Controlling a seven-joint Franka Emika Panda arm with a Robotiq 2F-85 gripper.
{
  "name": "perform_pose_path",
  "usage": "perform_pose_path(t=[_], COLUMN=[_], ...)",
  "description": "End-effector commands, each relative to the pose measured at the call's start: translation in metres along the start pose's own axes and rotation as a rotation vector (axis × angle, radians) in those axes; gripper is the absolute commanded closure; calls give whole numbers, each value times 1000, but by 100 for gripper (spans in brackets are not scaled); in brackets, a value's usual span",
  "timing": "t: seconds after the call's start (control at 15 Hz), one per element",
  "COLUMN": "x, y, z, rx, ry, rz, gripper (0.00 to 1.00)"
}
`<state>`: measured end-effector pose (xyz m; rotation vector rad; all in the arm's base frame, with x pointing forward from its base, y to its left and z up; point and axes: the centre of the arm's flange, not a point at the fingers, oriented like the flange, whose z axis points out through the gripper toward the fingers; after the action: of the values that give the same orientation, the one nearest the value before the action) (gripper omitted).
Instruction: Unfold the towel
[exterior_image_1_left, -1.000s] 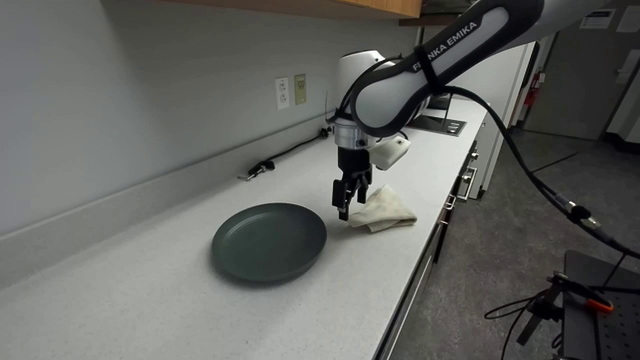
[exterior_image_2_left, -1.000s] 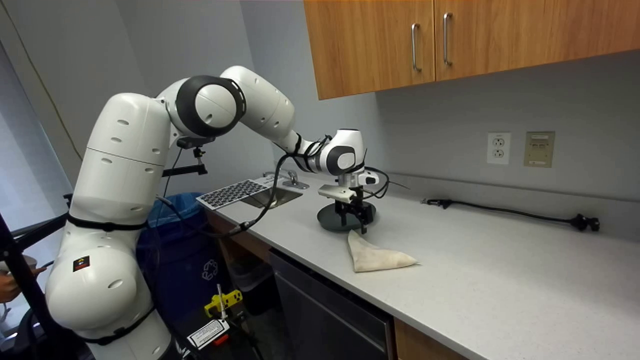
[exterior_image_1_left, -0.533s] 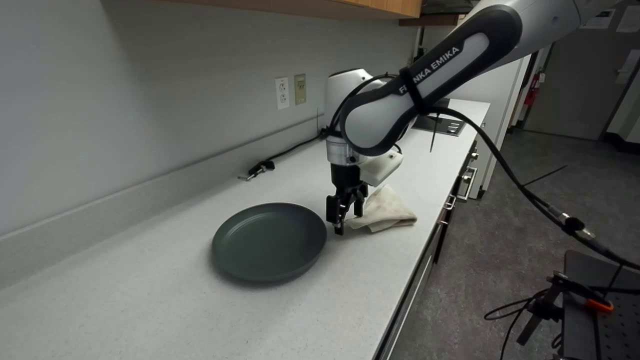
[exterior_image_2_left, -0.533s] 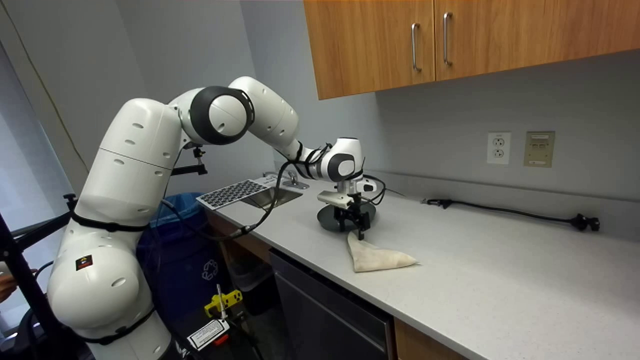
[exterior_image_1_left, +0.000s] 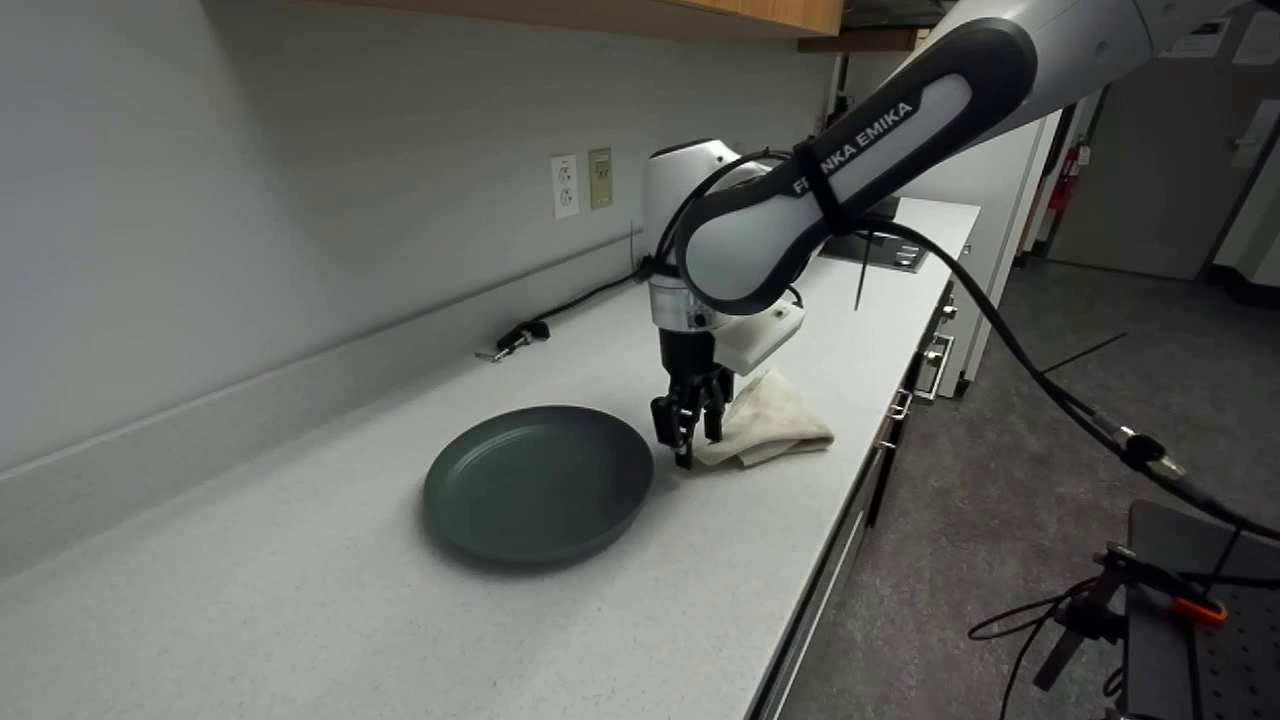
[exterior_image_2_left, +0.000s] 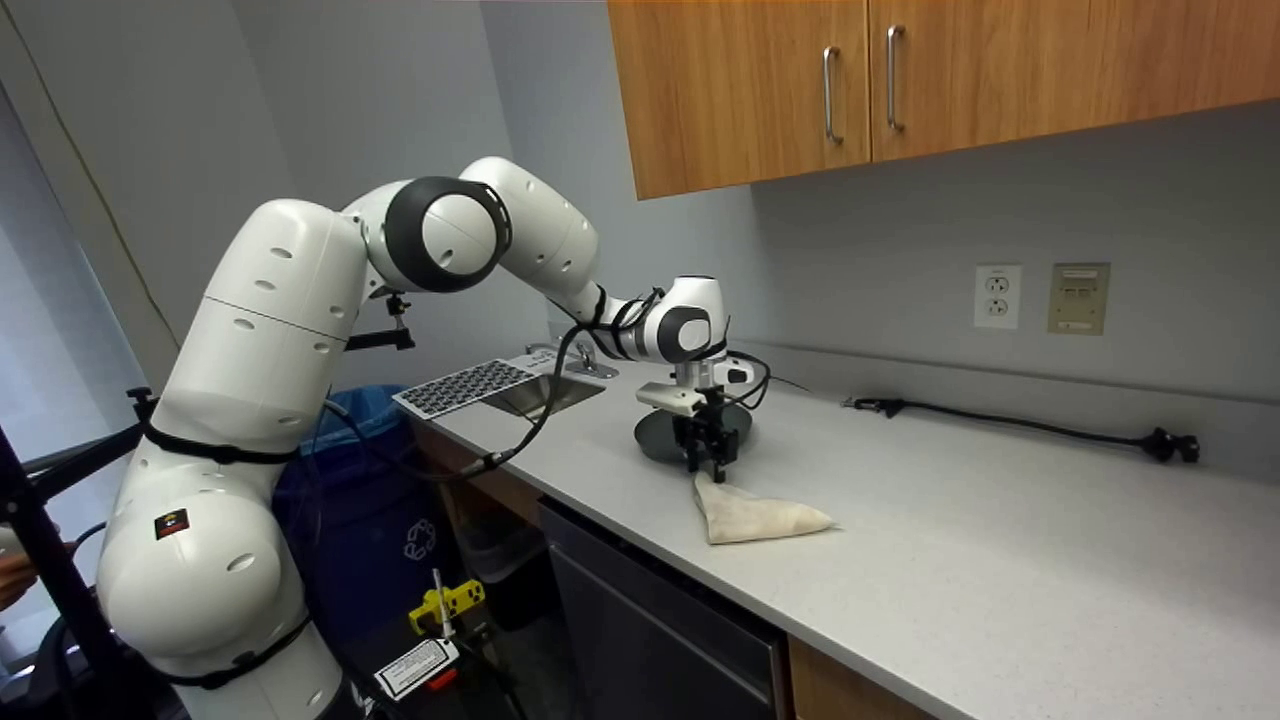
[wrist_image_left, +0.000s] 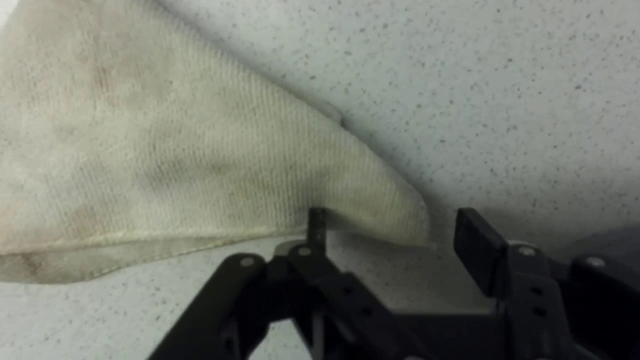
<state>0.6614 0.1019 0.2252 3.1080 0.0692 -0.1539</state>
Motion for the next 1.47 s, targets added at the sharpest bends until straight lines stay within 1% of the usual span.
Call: perform_pose_path(t=[0.0,0.07,0.13,0.27,0.33,0.6,0.93,1.0,1.07,1.13,1.27,1.33,1.4], x=[5,5,6,7,7,5,-3,-4,-5,-5,-5,-5,-6], y=[6,7,8,8,6,2,5,5,6,6,6,5,4], z=[-7,-6,-4,-1,-1,6,16,17,17,18,19,18,18], rx=[-18,-19,-21,-26,-30,-46,-142,-155,-163,-171,-177,-177,-178], ry=[2,2,0,-7,-9,-28,-62,-65,-68,-70,-77,-80,-81], rz=[34,41,43,44,43,41,47,50,54,57,61,61,60], gripper=[17,14,13,2,0,0,0,2,26,27,40,49,56])
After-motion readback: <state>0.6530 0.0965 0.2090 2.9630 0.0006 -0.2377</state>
